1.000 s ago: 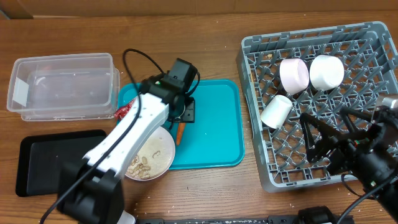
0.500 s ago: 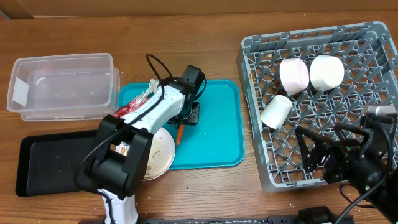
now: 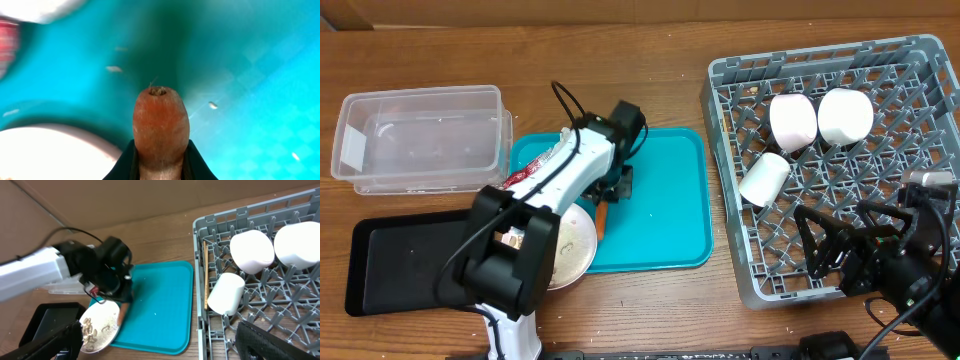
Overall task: Sort waste into correct bins and load items into the dishwasher
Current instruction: 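Place the carrot on the black tray with the left gripper, then grasp the white tissue with the left gripper, drop it in the clear container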
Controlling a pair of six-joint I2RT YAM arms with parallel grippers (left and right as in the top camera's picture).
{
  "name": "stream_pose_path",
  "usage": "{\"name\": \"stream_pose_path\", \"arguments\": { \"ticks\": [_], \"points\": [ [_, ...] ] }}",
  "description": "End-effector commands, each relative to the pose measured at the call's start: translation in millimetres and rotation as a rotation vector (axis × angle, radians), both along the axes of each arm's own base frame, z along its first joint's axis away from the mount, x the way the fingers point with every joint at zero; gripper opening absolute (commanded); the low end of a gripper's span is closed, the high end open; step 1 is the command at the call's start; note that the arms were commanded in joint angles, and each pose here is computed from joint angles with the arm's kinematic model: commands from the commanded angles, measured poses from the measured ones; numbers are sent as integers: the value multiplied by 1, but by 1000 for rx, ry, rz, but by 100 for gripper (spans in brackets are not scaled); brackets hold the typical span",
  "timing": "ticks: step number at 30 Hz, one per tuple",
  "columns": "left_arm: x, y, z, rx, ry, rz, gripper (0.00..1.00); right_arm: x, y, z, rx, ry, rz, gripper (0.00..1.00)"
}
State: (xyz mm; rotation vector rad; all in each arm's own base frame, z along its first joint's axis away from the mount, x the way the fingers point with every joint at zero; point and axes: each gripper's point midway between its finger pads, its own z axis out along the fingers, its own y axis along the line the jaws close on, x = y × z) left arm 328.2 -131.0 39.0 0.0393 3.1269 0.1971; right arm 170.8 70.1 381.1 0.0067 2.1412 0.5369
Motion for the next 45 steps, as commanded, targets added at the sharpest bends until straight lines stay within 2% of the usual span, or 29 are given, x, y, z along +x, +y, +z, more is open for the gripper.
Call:
{"name": "stream_pose_path", "arguments": {
  "ticks": [1,7,12,15,18,19,21,26,28,29,30,31,33,35,37,39,42,44,45],
  "points": [
    [25,16,76,-8,-186,134,4,1,0,1,0,-4,1,100],
    [9,62,143,-12,-306,316,4,1,0,1,-1,-4,1,100],
    [-44,142,166,133,-284,710,6,1,0,1,0,-4,1,100],
    [-73,183,156,203,-229,892,18,1,0,1,-1,-4,1,100],
    [-99,216,128,253,-140,1026,20,1,0,1,-1,-4,1,100],
    [-107,225,118,255,-109,1072,19,1,0,1,-1,-4,1,100],
    [-123,242,98,266,-68,1161,4,1,0,1,0,-4,1,100],
    [-145,274,71,248,-44,1340,5,1,0,1,-1,-4,1,100],
    [-149,284,70,249,-53,1389,31,1,0,1,0,-4,1,100],
    [-151,289,70,247,-58,1415,49,1,0,1,0,-4,1,100],
    [-153,293,70,244,-60,1436,60,1,0,1,-1,-4,2,100],
    [-155,296,70,237,-63,1455,67,1,0,1,-1,-4,1,100],
    [-152,298,69,192,-72,1491,68,1,0,1,0,-4,1,100],
    [-142,297,72,117,-87,1484,60,1,0,1,-1,-4,1,100],
    [-120,289,79,-15,-120,1418,48,1,0,1,0,-4,1,100],
    [-86,270,90,-194,-171,1280,40,1,0,1,-1,-4,2,100],
    [-37,235,109,-346,-265,991,40,1,0,1,0,-4,1,100],
    [-10,202,115,-360,-317,753,44,1,0,1,-1,-4,1,100],
    [0,186,116,-350,-335,648,49,1,0,1,-1,-4,1,100]
  ]
}}
